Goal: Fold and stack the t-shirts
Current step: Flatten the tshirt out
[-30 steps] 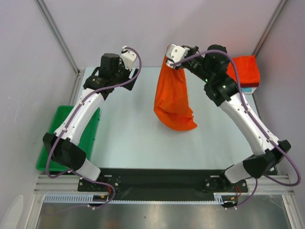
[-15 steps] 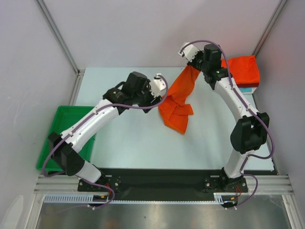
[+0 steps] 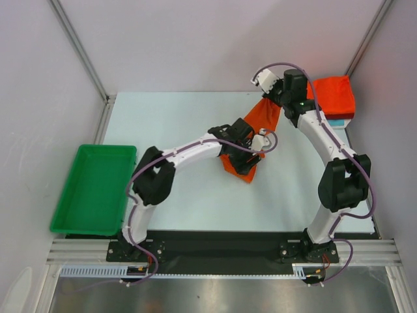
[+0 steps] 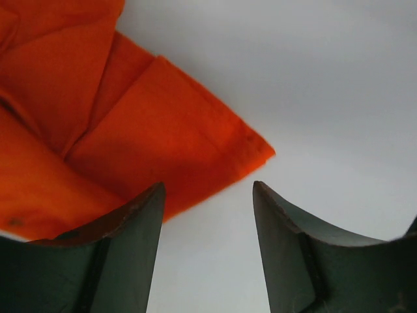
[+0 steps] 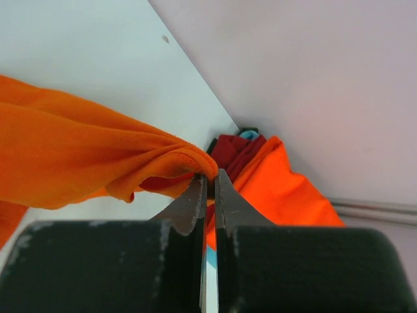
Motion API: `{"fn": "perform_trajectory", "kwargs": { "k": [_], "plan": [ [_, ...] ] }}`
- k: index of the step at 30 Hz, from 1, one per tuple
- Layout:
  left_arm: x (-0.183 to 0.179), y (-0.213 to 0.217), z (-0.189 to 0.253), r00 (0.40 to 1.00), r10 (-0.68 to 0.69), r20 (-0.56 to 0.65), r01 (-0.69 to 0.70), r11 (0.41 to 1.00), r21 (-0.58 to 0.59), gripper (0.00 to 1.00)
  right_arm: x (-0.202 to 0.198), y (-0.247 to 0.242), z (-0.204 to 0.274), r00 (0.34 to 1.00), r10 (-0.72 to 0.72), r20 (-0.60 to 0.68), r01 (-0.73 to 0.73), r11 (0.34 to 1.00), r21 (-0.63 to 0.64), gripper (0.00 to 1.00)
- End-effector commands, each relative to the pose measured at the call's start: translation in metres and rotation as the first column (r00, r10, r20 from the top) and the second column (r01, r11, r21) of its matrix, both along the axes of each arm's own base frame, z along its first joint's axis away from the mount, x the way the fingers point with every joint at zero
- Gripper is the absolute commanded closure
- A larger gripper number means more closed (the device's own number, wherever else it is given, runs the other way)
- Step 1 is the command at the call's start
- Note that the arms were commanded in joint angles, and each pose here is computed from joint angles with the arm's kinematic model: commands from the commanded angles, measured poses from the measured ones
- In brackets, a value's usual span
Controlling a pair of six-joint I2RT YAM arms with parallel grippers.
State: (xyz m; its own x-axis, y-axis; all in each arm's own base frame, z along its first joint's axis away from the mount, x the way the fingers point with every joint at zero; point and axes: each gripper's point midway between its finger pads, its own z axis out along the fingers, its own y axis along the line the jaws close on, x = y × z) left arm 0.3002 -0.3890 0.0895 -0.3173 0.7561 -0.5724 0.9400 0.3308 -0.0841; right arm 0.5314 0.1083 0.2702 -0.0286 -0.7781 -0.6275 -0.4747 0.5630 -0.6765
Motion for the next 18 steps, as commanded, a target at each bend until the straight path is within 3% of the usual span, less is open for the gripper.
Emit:
{"fn": "perform_trajectory", "kwargs": {
  "k": [1, 7, 14, 17, 18],
  "plan": [
    [0.012, -0.033, 0.016, 0.999, 0.013, -0.031, -0.016, 0.995, -0.095, 0.38, 0.005, -0.021, 0.033, 0.996, -0.059, 0.072, 0.057, 0.998, 0.034, 1.0],
    [0.02, -0.046, -0.024, 0.998, 0.021, -0.062, -0.024, 0.999, -0.049, 0.36, 0.005, -0.034, 0.031, 0.995, -0.083, 0.06, 0.079, 0.995, 0.054, 1.0],
    [0.015, -0.06, -0.054, 0.998, -0.014, -0.056, 0.014, 1.0, -0.003, 0.4, 0.009, -0.041, 0.03, 0.994, -0.096, 0.056, 0.093, 0.994, 0.062, 1.0],
    [0.015, -0.059, -0.062, 0.999, -0.018, -0.048, 0.019, 1.0, 0.015, 0.49, 0.011, -0.043, 0.029, 0.993, -0.105, 0.054, 0.101, 0.992, 0.069, 1.0],
    [0.015, -0.057, -0.063, 0.999, -0.02, -0.048, 0.021, 0.999, 0.024, 0.61, 0.011, -0.043, 0.03, 0.993, -0.108, 0.054, 0.104, 0.992, 0.073, 1.0]
  ]
}}
